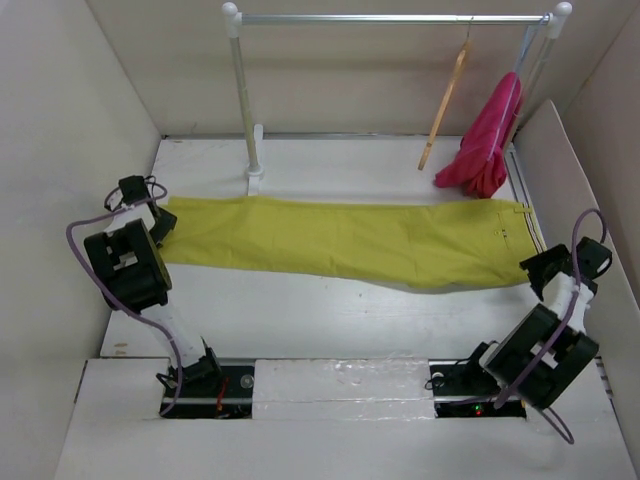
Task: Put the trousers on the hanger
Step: Fold the trousers at the center of the board.
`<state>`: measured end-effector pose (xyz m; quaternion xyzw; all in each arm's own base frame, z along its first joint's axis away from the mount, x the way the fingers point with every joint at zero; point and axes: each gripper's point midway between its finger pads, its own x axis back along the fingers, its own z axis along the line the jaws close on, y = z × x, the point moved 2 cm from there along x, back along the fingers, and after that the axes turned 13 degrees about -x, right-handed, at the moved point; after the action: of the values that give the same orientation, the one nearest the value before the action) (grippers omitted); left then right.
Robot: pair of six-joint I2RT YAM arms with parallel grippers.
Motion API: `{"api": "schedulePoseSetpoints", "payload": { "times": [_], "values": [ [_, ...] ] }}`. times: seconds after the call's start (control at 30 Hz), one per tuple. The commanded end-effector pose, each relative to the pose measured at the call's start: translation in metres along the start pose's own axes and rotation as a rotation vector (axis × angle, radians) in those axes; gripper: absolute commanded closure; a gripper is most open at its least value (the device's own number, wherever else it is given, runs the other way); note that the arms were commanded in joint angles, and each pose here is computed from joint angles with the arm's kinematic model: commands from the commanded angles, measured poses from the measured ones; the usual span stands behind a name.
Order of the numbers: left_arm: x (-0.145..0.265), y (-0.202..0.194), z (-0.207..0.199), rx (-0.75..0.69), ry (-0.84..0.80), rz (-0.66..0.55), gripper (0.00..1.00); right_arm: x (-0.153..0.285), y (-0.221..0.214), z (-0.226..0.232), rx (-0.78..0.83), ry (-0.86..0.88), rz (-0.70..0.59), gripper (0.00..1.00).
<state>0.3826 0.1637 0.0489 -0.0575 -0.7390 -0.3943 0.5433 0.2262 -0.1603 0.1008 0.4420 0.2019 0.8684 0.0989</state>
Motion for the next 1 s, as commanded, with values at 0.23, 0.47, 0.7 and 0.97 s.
{"api": "schedulePoseSetpoints", "payload": {
  "times": [0.23, 0.47, 0.7, 0.97],
  "values": [
    [0.115, -0.014, -0.078, -0.168, -0.215, -0.131, 0.48, 0.011, 0.02, 0.051, 0.011, 0.09, -0.008, 0.27],
    [0.171, -0.124, -0.187, -0.485, -0.455, -0.072, 0.49, -0.018, 0.035, -0.002, -0.209, 0.017, -0.021, 0.23],
    [0.122, -0.179, -0.18, -0.508, -0.424, 0.096, 0.49, -0.047, 0.045, -0.013, -0.237, 0.003, -0.012, 0.21],
    [0.085, -0.179, -0.119, -0.409, -0.362, 0.211, 0.51, -0.084, 0.05, -0.021, -0.237, 0.011, 0.005, 0.22]
  ]
}}
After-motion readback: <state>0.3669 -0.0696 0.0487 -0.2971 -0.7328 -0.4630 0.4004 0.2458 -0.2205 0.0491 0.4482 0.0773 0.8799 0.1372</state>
